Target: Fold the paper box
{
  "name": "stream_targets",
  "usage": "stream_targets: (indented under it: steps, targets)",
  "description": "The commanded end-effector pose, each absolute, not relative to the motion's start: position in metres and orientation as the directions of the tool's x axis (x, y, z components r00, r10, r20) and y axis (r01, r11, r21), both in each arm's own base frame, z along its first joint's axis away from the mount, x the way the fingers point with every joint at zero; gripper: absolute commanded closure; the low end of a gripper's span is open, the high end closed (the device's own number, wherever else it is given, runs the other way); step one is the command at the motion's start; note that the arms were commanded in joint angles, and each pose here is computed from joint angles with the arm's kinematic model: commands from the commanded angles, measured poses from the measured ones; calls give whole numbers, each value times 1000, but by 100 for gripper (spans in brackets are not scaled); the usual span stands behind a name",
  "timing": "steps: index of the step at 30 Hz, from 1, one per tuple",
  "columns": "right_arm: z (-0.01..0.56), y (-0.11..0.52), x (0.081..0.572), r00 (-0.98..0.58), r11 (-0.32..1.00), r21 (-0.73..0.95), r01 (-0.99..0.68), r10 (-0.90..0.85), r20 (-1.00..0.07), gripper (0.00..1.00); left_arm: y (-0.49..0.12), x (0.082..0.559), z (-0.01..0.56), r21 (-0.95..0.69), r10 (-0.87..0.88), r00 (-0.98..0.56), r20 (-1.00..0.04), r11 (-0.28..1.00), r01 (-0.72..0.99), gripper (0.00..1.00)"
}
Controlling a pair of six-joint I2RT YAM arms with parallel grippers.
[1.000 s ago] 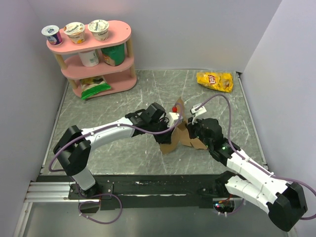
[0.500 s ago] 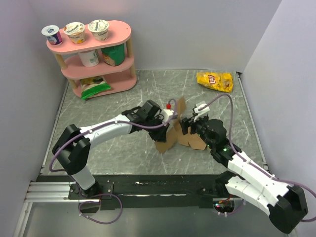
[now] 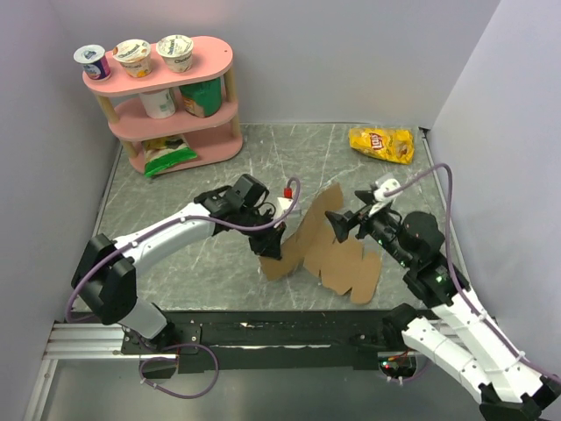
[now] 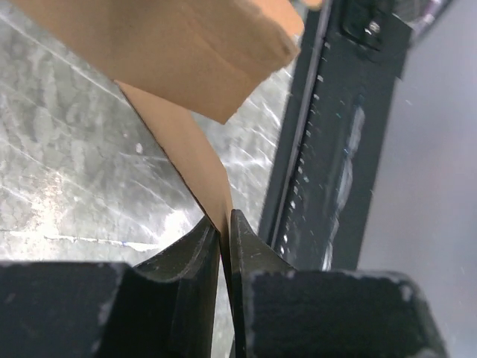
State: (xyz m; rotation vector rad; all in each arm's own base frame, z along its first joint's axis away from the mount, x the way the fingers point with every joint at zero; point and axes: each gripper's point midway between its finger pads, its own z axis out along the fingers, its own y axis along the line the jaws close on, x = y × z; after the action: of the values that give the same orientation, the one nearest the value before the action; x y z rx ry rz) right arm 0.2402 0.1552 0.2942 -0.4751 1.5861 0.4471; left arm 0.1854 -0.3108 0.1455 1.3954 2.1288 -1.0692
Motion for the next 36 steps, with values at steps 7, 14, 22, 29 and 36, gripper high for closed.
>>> stream_targets:
  steps: [7,14,22,29,36]
  targets:
    - [324,217,236,260,435,-343,-833,-239,-936,0,-289,183,212,-434,608,-387,-693,77,898,83]
    - [325,220,237,165,210,-234,-949,-302,-939,1,-285,185,228,-403,596,-367,-714,77,912,83]
    - [288,225,241,116,134,-170,-976,-339,-934,2,-278,190,236,-374,569,-358,-740,93,923,83]
    - [250,223,242,79,190,-147,-971,-326,-942,2,-276,194,236,-368,565,-358,-743,101,924,84]
    - [229,223,264,60,264,-154,-952,-333,-941,18,-275,196,237,-356,558,-351,-751,105,929,85]
